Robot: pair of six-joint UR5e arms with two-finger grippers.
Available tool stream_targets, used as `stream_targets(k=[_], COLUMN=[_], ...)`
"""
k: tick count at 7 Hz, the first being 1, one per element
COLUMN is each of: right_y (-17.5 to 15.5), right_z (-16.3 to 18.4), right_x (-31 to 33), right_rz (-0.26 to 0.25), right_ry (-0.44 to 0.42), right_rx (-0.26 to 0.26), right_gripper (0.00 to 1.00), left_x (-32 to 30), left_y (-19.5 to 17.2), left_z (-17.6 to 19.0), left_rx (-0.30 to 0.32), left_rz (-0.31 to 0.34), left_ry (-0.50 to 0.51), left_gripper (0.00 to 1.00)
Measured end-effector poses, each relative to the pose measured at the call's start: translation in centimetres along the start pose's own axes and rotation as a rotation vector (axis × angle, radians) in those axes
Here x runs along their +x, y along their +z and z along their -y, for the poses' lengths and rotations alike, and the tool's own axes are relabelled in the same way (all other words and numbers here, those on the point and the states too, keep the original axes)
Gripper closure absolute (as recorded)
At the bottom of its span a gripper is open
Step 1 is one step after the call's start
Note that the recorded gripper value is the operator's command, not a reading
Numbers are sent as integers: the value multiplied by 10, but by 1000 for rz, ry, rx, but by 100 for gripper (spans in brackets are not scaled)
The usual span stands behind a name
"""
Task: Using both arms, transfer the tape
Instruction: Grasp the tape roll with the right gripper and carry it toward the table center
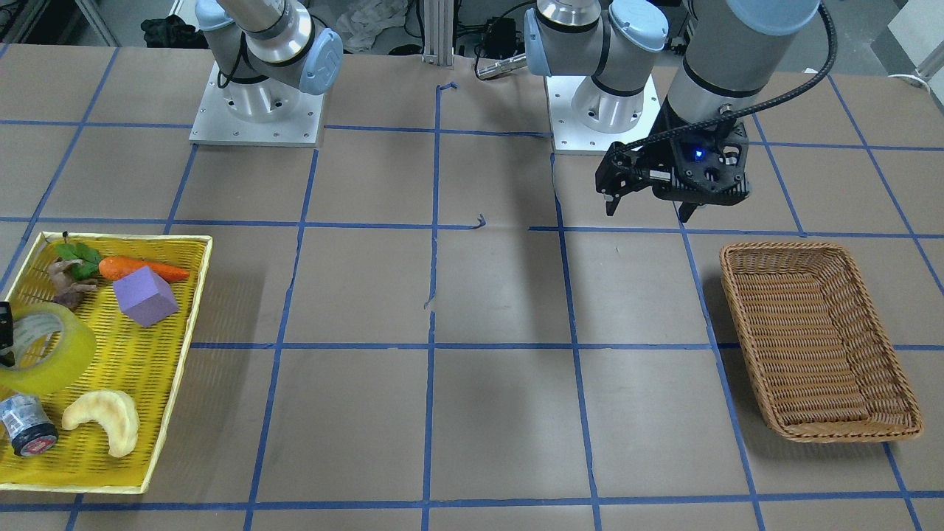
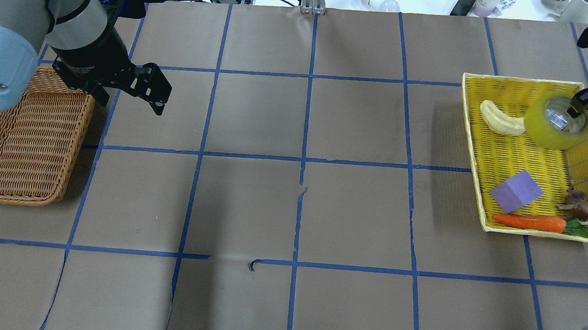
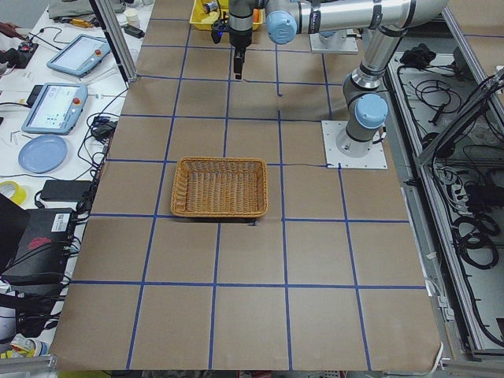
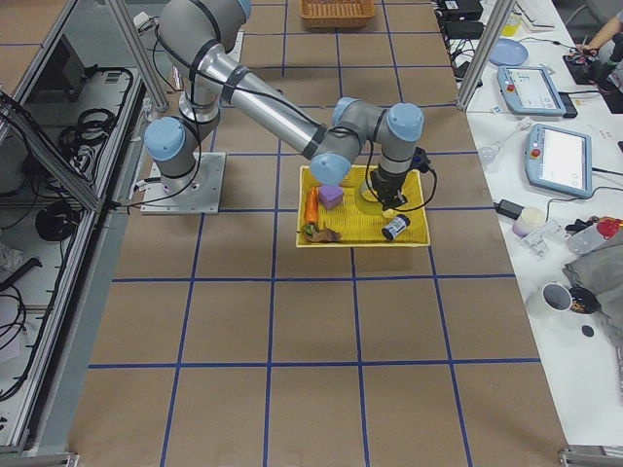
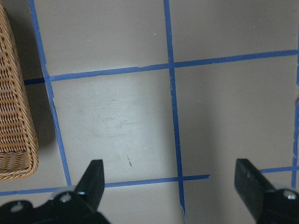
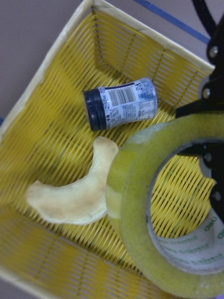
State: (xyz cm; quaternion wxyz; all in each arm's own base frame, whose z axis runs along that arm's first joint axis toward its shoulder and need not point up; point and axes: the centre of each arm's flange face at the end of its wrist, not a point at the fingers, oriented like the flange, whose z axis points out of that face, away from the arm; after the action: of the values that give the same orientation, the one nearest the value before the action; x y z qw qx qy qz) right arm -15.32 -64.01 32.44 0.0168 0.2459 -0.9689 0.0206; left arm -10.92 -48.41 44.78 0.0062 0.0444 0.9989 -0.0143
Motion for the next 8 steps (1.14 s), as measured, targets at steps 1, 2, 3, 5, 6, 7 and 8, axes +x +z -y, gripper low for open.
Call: stream_targets(k=[1, 2, 3, 5, 6, 7, 8], right_y=[-6, -5, -1, 10, 26, 45, 61], right_z=[34, 71, 107, 181, 213, 236, 251], right_x=[-30, -67, -108, -199, -243, -283, -315], right_rz=[2, 7, 15, 29, 40, 51, 60], right_ry=[57, 126, 190, 324, 391, 464, 524], right_rx=[9, 15, 19, 32, 25, 11, -2], right_gripper=[100, 100, 100, 100, 100, 100, 100], left_x=[0, -1, -1, -1, -1, -1, -1], left_y=[0, 1, 1, 1, 1, 1, 1], left_z=[0, 1, 1, 1, 1, 1, 1], left_rx=[0, -1, -2, -3, -3, -2, -2], left_rz=[0, 0, -1, -2, -2, -2, -1], left_ry=[-1, -2, -2, -2, -1, -1, -1], left_gripper=[0, 0, 0, 0, 0, 0, 0])
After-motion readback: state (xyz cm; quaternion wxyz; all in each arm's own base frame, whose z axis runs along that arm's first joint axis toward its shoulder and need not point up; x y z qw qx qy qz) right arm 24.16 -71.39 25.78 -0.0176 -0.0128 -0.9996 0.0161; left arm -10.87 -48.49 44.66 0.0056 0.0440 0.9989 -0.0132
